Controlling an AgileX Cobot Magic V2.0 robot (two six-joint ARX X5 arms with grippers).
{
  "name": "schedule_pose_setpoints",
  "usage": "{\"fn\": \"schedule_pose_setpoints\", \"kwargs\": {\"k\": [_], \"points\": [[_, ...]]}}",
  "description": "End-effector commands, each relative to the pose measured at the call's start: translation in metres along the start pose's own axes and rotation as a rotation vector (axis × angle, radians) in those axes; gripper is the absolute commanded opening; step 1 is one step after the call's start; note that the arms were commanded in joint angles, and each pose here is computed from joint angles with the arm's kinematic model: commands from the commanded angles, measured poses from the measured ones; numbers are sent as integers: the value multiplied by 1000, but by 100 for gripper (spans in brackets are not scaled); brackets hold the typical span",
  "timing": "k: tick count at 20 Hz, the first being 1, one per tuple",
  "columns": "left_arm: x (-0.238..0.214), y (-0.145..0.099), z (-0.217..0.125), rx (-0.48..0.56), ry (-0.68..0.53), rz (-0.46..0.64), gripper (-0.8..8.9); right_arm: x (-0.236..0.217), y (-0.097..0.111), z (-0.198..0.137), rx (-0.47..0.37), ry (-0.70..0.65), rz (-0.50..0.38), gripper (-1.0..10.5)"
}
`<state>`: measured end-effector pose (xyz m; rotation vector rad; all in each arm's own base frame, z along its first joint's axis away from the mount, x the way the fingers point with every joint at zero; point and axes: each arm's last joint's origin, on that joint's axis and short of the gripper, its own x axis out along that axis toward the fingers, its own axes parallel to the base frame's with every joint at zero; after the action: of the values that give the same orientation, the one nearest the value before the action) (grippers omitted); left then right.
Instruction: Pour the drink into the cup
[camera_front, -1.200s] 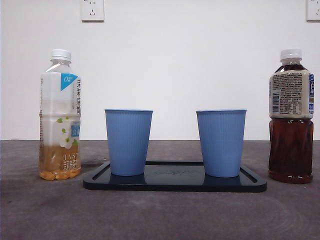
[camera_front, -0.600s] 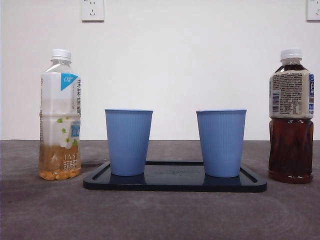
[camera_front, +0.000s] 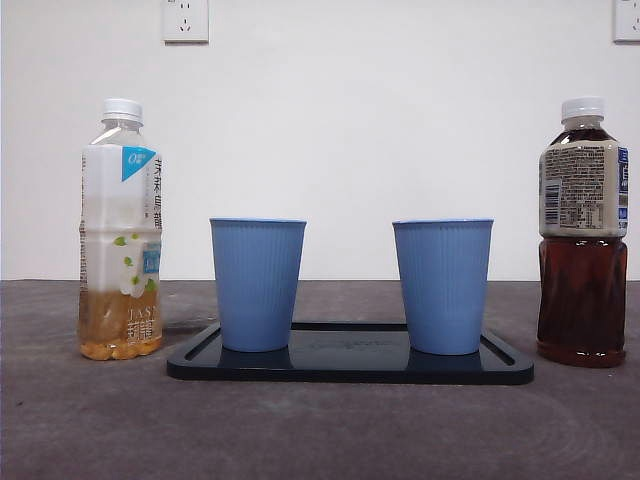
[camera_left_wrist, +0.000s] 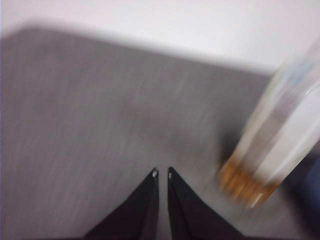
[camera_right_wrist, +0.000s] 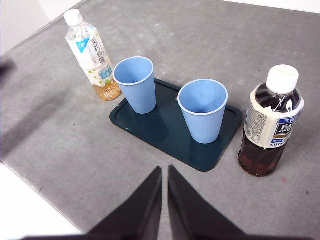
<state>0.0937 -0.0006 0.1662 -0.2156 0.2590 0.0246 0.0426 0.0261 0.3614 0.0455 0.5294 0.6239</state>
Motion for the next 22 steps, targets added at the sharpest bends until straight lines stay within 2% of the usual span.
{"fn": "schedule_pose_setpoints", "kwargs": {"k": [1,3,6,22], "points": [[5,5,-16,33,-11,17,27,-3,1,4,-16,-21,8,17],[6,5,-12,133,-84,15,27,-3,2,4,-17,-26,8,17],[6,5,-16,220,-78,19,27,-3,2,5,-18,-29,8,17],[6,5,-15,224,-83,18,28,-3,1,5,-19,-36,7,17]]}}
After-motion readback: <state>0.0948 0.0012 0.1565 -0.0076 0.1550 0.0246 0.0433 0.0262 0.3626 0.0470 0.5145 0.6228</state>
